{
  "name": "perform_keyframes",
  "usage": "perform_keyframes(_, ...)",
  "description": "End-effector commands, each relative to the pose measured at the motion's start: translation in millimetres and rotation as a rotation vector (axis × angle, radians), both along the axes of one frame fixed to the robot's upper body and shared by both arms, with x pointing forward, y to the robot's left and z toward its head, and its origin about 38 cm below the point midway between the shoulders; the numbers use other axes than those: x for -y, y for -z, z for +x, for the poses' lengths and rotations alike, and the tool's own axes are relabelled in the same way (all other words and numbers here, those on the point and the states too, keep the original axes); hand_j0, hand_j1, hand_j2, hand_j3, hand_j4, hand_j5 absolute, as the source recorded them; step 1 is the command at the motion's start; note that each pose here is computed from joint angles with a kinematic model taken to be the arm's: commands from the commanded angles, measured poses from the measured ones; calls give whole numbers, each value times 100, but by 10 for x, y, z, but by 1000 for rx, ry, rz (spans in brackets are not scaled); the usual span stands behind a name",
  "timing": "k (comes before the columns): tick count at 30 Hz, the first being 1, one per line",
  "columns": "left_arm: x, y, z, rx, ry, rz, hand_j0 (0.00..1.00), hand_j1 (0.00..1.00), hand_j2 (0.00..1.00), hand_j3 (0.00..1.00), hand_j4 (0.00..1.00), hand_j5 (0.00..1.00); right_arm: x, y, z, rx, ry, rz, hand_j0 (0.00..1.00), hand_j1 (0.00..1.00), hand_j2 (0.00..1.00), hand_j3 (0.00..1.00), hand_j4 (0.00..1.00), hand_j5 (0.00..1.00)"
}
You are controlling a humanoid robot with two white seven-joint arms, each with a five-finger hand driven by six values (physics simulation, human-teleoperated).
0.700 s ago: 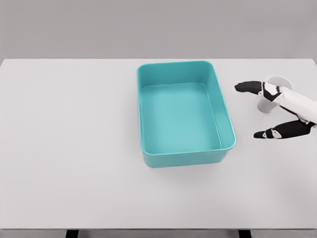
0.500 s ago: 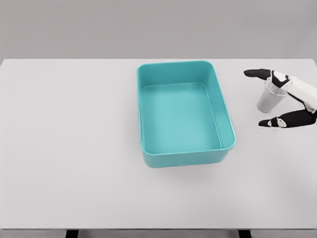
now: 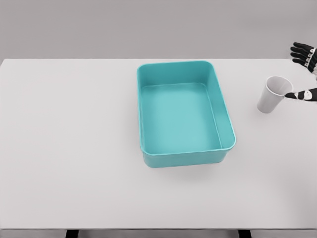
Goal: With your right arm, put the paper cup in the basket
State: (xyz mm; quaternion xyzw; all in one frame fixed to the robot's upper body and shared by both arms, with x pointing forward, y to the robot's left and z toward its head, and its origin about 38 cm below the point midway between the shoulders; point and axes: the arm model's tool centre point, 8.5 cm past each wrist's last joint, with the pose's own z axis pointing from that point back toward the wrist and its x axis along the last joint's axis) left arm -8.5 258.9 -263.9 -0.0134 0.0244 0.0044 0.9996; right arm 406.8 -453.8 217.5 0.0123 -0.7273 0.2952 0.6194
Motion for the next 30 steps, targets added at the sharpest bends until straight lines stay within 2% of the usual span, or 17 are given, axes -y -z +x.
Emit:
perform_keyframes(1,0,0,-1,0,0,-1,100,100,100,100,100,100,138,236,6,-57,52,15,100,100,100,100,100,100)
perform_keyframes(4,-1,0,-1,0,0,1,100,100,100,100,100,100,-33,339,130,-34,52,-57,100,100,100,100,100,100)
perform_keyframes(8,-1,0,-1,0,1,1,100,100,100,100,100,100,-28,410,166,-34,71,-48,100,100,100,100,100,100)
perform_keyframes(9,-1,0,-1,0,1,1,100,100,100,100,100,100,-9,396,160,-20,73,-47,100,100,100,100,100,100)
perform_keyframes(13,-1,0,-1,0,1,1,100,100,100,100,100,100,219,495,106,-14,135,-10,100,100,100,100,100,100)
perform_keyframes(17,-1,0,-1,0,0,1,100,100,100,100,100,100,253,509,97,-14,146,2,100,100,100,100,100,100)
perform_keyframes(20,-1,0,-1,0,1,1,100,100,100,100,100,100,349,690,66,-66,177,16,100,100,100,100,100,100)
perform_keyframes(21,0,0,-1,0,0,-1,100,100,100,100,100,100,294,836,69,-85,185,54,100,100,100,100,100,100)
perform_keyframes(26,-1,0,-1,0,0,1,100,100,100,100,100,100,454,906,10,-89,243,95,100,100,100,100,100,100)
perform_keyframes(28,0,0,-1,0,0,-1,100,100,100,100,100,100,424,954,13,-96,243,106,100,100,100,100,100,100)
perform_keyframes(30,-1,0,-1,0,1,1,100,100,100,100,100,100,334,1052,26,-98,246,149,100,100,100,100,100,100)
